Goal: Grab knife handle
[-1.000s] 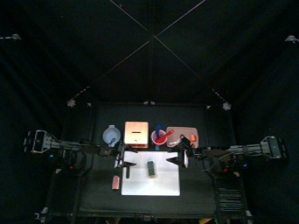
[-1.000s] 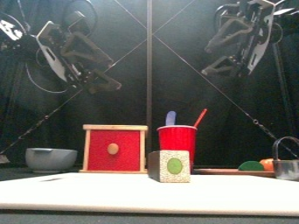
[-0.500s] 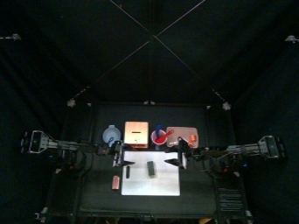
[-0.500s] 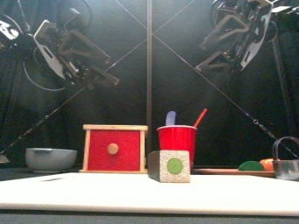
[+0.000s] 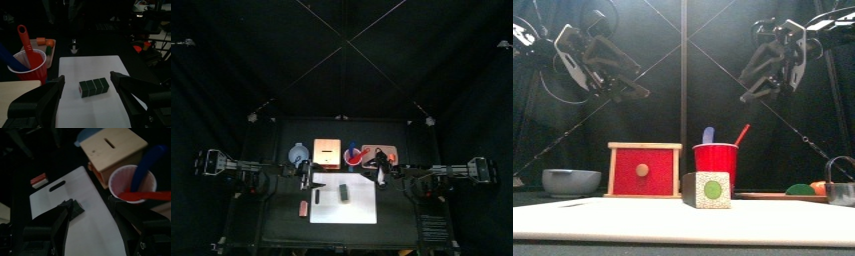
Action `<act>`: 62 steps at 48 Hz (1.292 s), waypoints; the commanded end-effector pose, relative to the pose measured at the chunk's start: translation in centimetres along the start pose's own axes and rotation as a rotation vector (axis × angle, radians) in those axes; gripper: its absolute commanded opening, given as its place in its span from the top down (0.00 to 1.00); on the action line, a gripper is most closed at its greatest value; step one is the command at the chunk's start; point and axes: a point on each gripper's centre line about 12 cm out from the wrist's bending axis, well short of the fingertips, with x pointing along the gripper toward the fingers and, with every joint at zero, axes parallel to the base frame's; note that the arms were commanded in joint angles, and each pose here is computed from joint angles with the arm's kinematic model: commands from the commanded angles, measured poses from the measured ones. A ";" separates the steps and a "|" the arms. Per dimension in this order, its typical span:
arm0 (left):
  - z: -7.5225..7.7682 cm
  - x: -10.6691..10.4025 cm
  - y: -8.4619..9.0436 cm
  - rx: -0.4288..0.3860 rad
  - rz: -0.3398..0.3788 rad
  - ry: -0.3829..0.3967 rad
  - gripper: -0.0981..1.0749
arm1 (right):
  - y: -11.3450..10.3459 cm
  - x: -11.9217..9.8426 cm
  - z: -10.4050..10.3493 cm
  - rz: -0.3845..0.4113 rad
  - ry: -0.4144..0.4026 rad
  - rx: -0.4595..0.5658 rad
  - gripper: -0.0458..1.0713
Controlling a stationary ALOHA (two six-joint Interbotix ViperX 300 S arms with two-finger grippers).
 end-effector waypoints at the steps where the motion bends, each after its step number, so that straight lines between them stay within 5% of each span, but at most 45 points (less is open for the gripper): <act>1: 1.3 0.2 0.5 -0.008 0.018 -0.043 0.04 | -1.3 -0.6 0.7 -0.050 -0.012 0.139 0.15; 15: 1.0 -0.2 1.5 -0.035 0.058 -0.040 0.04 | -4.4 -1.7 1.7 -0.231 0.029 0.436 0.15; 26: 0.8 -0.4 1.8 -0.042 0.071 -0.036 0.04 | -2.7 -2.2 5.7 -0.242 0.061 0.481 0.15; 33: 0.4 -0.6 2.2 -0.049 0.089 -0.028 0.04 | -4.0 -1.3 7.0 -0.287 0.135 0.506 0.15; 46: 0.5 -1.1 2.5 -0.051 0.101 -0.039 0.04 | -7.6 1.4 6.3 -0.241 0.212 0.573 0.16; 62: 0.4 -1.5 2.8 -0.072 0.121 -0.042 0.04 | -9.4 4.6 6.3 -0.215 0.251 0.551 0.16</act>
